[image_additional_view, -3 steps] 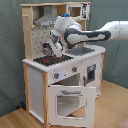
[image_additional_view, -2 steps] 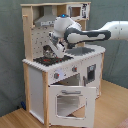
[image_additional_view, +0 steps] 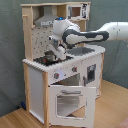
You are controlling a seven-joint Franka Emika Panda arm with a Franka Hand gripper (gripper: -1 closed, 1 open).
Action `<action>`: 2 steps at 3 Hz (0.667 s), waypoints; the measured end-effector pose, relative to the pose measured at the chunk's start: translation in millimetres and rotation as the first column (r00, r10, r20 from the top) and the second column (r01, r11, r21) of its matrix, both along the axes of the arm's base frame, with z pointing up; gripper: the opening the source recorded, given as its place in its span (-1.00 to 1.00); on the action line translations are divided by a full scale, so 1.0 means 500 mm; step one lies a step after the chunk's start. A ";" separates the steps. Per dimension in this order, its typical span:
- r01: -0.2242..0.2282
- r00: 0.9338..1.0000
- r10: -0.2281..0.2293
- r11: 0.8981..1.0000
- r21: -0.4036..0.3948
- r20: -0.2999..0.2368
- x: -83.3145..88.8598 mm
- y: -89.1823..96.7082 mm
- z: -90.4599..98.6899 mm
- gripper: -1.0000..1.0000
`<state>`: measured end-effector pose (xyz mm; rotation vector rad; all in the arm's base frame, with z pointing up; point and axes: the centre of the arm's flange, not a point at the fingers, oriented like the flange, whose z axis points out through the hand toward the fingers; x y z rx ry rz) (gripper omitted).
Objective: Play with the kitchen
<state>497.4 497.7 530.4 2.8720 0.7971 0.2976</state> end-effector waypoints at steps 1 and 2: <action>0.000 1.000 0.000 1.000 0.001 0.001 0.000 0.000 0.001 1.00; -0.011 0.999 0.009 0.999 0.047 0.054 -0.004 -0.005 0.093 1.00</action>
